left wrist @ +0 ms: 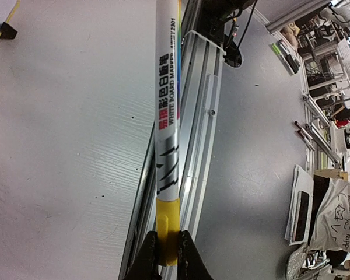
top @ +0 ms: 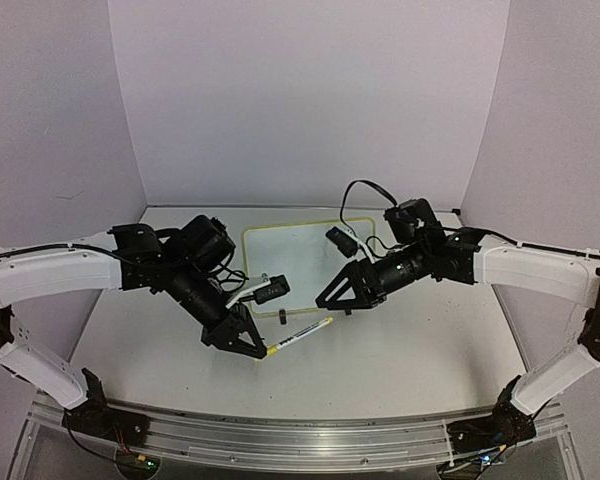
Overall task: Write a sentence on the whiteboard
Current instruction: Pass from the left arm to the right
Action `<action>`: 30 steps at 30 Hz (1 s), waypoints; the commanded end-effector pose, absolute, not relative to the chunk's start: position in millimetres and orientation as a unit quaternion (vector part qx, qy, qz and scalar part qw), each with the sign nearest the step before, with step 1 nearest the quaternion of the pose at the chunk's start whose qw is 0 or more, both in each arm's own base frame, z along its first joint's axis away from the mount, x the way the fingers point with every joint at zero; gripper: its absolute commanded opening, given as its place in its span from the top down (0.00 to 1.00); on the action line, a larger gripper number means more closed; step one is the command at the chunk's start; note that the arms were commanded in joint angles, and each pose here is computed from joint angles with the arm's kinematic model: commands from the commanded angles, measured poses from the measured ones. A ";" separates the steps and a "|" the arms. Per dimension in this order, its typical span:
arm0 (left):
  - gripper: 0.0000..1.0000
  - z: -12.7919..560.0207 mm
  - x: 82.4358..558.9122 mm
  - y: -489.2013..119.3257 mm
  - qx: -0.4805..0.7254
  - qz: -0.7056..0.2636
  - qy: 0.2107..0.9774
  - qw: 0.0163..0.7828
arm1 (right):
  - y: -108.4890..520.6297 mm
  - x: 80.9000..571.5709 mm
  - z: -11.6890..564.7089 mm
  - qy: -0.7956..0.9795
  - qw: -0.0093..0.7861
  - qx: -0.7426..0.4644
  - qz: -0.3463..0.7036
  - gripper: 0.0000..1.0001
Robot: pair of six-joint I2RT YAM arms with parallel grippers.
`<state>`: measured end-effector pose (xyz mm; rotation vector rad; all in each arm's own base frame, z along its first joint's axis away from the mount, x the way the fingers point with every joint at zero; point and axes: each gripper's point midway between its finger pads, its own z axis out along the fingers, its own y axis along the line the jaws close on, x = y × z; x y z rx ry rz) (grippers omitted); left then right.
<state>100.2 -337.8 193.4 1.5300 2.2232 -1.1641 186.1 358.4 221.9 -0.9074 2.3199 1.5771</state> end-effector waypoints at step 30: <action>1.00 217.3 92.3 -374.8 0.565 -0.445 0.689 0.089 | 400.1 112.6 217.6 0.715 0.018 -0.398 0.574 0.49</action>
